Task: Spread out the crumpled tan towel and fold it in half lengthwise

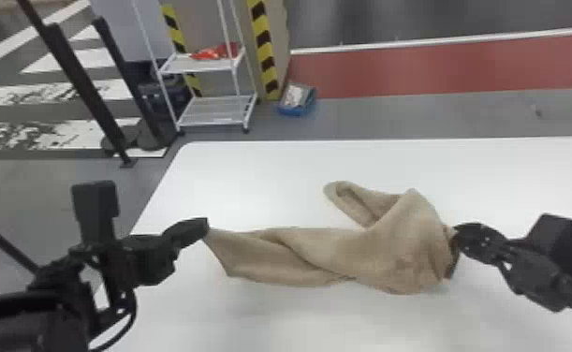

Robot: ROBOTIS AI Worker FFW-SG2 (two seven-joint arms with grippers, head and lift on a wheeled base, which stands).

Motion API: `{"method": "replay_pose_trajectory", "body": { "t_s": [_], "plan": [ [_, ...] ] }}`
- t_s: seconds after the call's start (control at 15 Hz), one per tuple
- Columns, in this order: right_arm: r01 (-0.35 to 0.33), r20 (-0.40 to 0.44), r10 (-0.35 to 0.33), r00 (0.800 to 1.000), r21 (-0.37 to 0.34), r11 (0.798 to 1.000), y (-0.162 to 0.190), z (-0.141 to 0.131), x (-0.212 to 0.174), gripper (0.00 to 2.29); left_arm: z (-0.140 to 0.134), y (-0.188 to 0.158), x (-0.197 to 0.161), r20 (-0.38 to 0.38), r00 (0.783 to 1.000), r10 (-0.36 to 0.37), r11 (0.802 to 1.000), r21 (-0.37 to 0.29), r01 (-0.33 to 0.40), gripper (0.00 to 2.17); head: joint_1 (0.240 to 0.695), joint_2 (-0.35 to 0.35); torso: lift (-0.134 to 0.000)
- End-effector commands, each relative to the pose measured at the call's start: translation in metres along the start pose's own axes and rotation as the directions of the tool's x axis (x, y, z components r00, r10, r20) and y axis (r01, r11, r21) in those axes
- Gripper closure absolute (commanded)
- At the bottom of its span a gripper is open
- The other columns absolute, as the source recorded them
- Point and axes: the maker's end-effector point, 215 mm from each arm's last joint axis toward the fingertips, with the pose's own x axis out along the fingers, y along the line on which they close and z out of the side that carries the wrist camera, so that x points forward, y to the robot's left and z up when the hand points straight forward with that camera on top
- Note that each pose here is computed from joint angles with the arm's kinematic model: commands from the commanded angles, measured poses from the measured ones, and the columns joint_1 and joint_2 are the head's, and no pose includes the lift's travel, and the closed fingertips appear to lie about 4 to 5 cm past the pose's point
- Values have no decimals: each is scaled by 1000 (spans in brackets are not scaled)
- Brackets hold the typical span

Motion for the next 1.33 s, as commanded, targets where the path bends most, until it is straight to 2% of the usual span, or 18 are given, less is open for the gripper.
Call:
{"method": "replay_pose_trajectory", "body": {
  "t_s": [0.0, 0.13, 0.33, 0.4, 0.47, 0.53, 0.6, 0.67, 0.8, 0.87, 0.93, 1.0, 1.07, 1.13, 1.27],
  "plan": [
    [96, 38, -96, 995, -2, 995, -46, 17, -30, 1953, 17, 15, -4, 26, 999, 24, 1000, -9, -23, 2142, 695, 218, -124],
    [162, 45, -161, 986, -13, 987, -91, 30, -55, 1953, 25, 28, -7, 32, 999, 40, 999, -31, -39, 2142, 695, 197, -124],
    [169, 41, -168, 985, -37, 985, -107, 40, -68, 1953, 28, 38, -8, 39, 998, 51, 998, -42, -50, 2142, 695, 166, -124],
    [151, 23, -150, 988, -54, 987, -107, 38, -68, 1953, 23, 39, -6, 29, 998, 50, 998, -49, -49, 2142, 695, 165, -124],
    [111, -29, -114, 993, -76, 991, -95, 25, -62, 1953, 12, 42, -4, 8, 999, 50, 997, -58, -49, 2142, 695, 165, -124],
    [41, -81, -49, 996, -98, 994, -76, 10, -52, 1953, 3, 44, 0, -12, 999, 52, 996, -67, -53, 2142, 695, 166, -124],
    [-19, -148, 1, 989, -119, 993, -59, -9, -43, 1953, -8, 47, 4, -34, 998, 54, 995, -78, -56, 2142, 695, 168, -124],
    [-52, -218, 19, 976, -146, 988, -54, -30, -42, 1953, -14, 53, 8, -51, 997, 63, 994, -85, -67, 2142, 695, 175, -124],
    [-88, -279, 42, 959, -153, 984, -49, -51, -45, 1939, -19, 60, 14, -67, 995, 72, 993, -92, -78, 2142, 695, 184, -124],
    [-88, -283, 44, 958, -143, 986, -48, -56, -49, 1804, -23, 64, 17, -78, 994, 80, 992, -94, -87, 2142, 695, 182, -124],
    [-79, -283, 40, 958, -129, 989, -49, -60, -52, 1470, -25, 67, 19, -85, 993, 83, 991, -97, -91, 2142, 695, 178, -124],
    [-71, -273, 40, 961, -106, 992, -47, -63, -54, 775, -27, 69, 22, -91, 992, 84, 990, -102, -93, 2142, 695, 176, -124],
    [-65, -274, 36, 961, -95, 993, -48, -66, -56, 211, -31, 69, 28, -102, 991, 82, 990, -104, -93, 2142, 695, 174, -124],
    [-57, -281, 29, 959, -94, 994, -51, -70, -60, 97, -28, 68, 34, -107, 990, 88, 991, -91, -98, 2142, 695, 173, -124],
    [-57, -297, 30, 954, -83, 995, -48, -80, -67, 100, -17, 67, 49, -107, 990, 94, 992, -78, -103, 2142, 695, 161, -124]
  ]
}}
